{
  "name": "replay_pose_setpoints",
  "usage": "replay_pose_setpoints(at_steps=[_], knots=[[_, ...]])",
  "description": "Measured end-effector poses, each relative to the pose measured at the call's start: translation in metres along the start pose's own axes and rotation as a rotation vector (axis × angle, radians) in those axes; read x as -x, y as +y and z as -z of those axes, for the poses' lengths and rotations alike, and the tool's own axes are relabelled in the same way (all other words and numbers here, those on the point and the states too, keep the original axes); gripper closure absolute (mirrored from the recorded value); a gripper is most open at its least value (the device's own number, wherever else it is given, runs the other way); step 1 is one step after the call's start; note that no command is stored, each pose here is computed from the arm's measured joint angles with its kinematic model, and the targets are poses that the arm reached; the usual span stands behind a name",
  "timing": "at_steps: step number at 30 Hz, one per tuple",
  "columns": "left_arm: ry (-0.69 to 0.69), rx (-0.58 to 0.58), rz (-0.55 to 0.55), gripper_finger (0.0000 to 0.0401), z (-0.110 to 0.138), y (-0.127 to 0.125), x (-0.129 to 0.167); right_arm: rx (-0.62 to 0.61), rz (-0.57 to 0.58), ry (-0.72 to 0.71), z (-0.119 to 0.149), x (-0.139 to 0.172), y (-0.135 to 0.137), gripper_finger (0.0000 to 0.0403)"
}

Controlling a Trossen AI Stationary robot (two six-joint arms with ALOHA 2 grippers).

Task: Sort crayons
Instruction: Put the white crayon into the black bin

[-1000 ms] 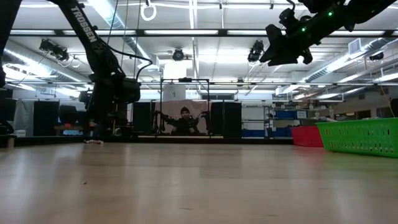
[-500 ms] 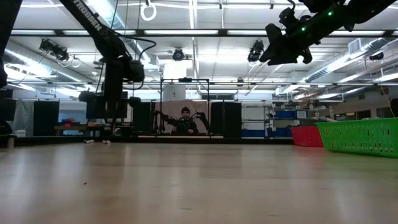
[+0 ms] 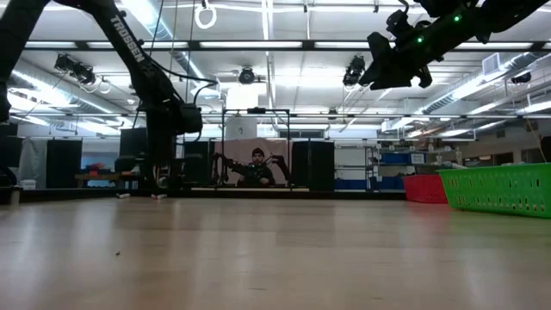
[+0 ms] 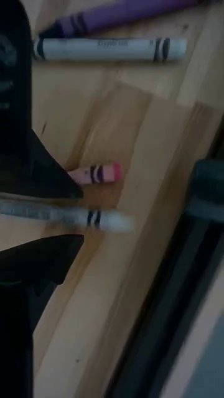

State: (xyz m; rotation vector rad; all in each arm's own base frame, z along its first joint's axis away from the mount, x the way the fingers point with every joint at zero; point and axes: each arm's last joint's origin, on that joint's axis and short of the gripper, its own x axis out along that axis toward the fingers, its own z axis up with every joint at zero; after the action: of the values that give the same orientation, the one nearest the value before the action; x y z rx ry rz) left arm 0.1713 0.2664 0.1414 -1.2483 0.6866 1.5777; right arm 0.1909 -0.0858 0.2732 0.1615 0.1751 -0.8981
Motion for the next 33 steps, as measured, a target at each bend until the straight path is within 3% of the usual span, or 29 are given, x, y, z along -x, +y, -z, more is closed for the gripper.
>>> replay_pose_setpoints(at_steps=[11, 18, 22, 25, 29, 33], knots=[[-0.013, -0.027, -0.021, 0.0293, 0.01, -0.006, -0.002, 0.016, -0.001, -0.003, 0.0, 0.0, 0.0, 0.0214], [-0.013, -0.228, -0.019, 0.0378, 0.028, -0.016, 0.002, 0.035, -0.012, -0.008, -0.001, 0.0, 0.0, 0.0214], [0.019, -0.361, 0.034, 0.0384, 0.029, -0.021, 0.007, 0.1, -0.065, -0.034, -0.005, 0.006, 0.003, 0.0214], [0.062, -0.501, 0.138, 0.0385, 0.037, -0.025, 0.03, 0.163, -0.127, -0.071, -0.009, 0.015, 0.008, 0.0214], [-0.055, -0.622, 0.29, 0.0395, 0.049, -0.028, 0.089, 0.233, -0.263, -0.117, -0.012, 0.025, 0.02, 0.0214], [-0.138, -0.675, 0.461, 0.0397, 0.077, -0.022, 0.15, 0.236, -0.325, -0.177, -0.015, 0.029, 0.029, 0.0214]])
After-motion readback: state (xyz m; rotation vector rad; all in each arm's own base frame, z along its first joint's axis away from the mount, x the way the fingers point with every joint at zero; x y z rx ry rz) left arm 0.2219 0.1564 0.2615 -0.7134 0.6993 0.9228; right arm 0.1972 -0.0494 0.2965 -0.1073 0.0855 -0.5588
